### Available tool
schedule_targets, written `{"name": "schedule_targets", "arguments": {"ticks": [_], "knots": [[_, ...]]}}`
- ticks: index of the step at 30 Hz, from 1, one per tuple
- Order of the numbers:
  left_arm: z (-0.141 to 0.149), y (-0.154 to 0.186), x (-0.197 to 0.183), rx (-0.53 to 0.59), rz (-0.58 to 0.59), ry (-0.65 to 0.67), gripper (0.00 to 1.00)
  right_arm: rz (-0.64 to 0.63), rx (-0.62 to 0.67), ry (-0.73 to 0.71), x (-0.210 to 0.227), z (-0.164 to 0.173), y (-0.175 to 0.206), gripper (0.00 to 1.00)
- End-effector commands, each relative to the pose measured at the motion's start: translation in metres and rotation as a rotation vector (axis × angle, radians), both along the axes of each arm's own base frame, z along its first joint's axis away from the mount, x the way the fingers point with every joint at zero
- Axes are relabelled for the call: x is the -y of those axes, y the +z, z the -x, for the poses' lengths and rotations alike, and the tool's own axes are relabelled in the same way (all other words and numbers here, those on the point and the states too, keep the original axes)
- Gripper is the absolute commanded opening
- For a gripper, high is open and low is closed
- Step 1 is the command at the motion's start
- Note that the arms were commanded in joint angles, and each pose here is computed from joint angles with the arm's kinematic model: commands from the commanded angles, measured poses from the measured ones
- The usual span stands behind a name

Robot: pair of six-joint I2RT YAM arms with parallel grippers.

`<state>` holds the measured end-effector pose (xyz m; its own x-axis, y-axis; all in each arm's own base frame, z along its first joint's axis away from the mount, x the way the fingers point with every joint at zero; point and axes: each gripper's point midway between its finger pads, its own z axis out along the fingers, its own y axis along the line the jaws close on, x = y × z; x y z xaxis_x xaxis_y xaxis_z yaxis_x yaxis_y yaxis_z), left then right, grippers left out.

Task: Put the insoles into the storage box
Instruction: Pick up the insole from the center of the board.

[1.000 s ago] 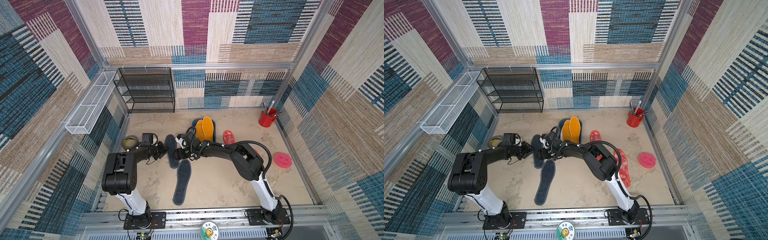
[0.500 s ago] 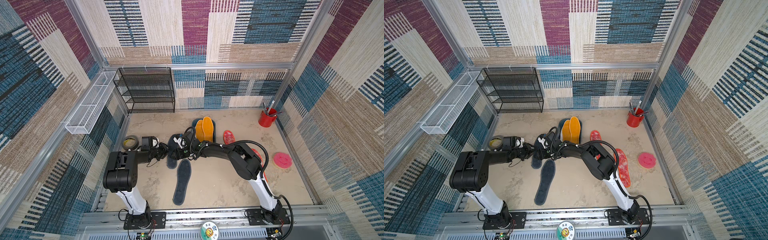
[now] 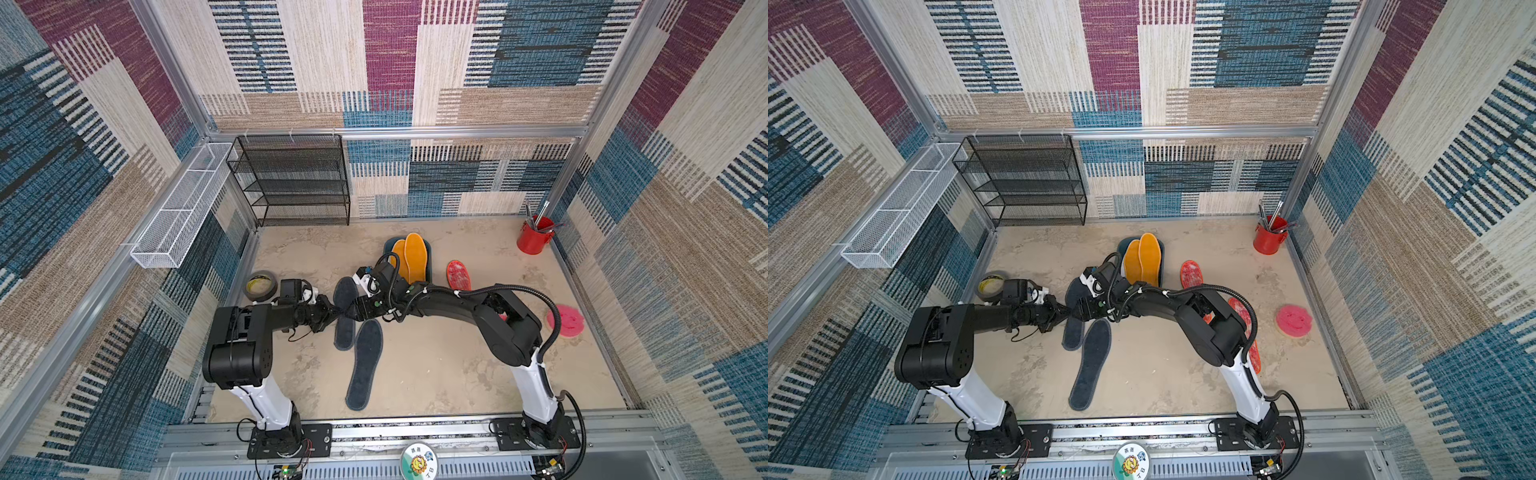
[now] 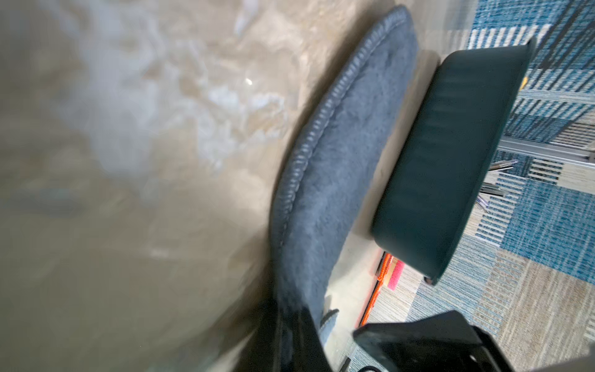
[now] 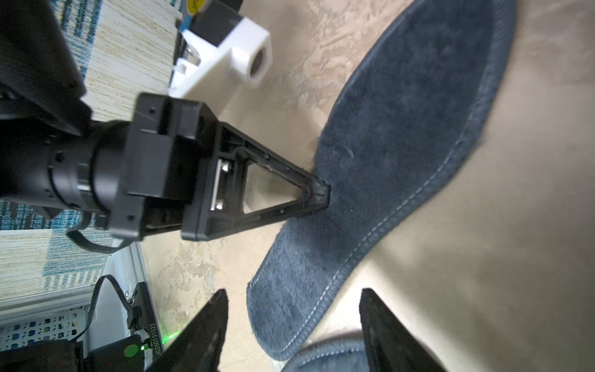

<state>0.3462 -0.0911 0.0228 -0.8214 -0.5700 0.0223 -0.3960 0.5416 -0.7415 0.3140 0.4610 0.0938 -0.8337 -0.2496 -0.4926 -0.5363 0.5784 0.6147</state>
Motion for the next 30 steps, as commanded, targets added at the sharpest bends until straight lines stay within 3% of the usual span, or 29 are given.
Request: {"name": "schedule_targets", "arguments": {"ticks": [1, 5, 14, 22, 30], "knots": [[0.013, 0.000, -0.012, -0.055, -0.089, 0.009, 0.00, -0.041, 0.080, -0.035, 0.005, -0.007, 0.037, 0.68], [0.013, 0.022, -0.015, 0.006, -0.118, 0.008, 0.00, -0.101, 0.075, -0.046, 0.019, -0.001, 0.059, 0.69], [0.012, 0.066, -0.005, 0.172, -0.141, -0.041, 0.00, -0.298, -0.066, -0.017, 0.048, 0.016, 0.063, 0.68], [0.013, 0.100, 0.017, 0.285, -0.103, -0.111, 0.00, -0.423, -0.078, 0.017, 0.042, 0.022, 0.083, 0.67], [0.019, 0.120, 0.034, 0.347, -0.049, -0.162, 0.00, -0.454, -0.096, -0.017, 0.036, 0.011, 0.080, 0.65]]}}
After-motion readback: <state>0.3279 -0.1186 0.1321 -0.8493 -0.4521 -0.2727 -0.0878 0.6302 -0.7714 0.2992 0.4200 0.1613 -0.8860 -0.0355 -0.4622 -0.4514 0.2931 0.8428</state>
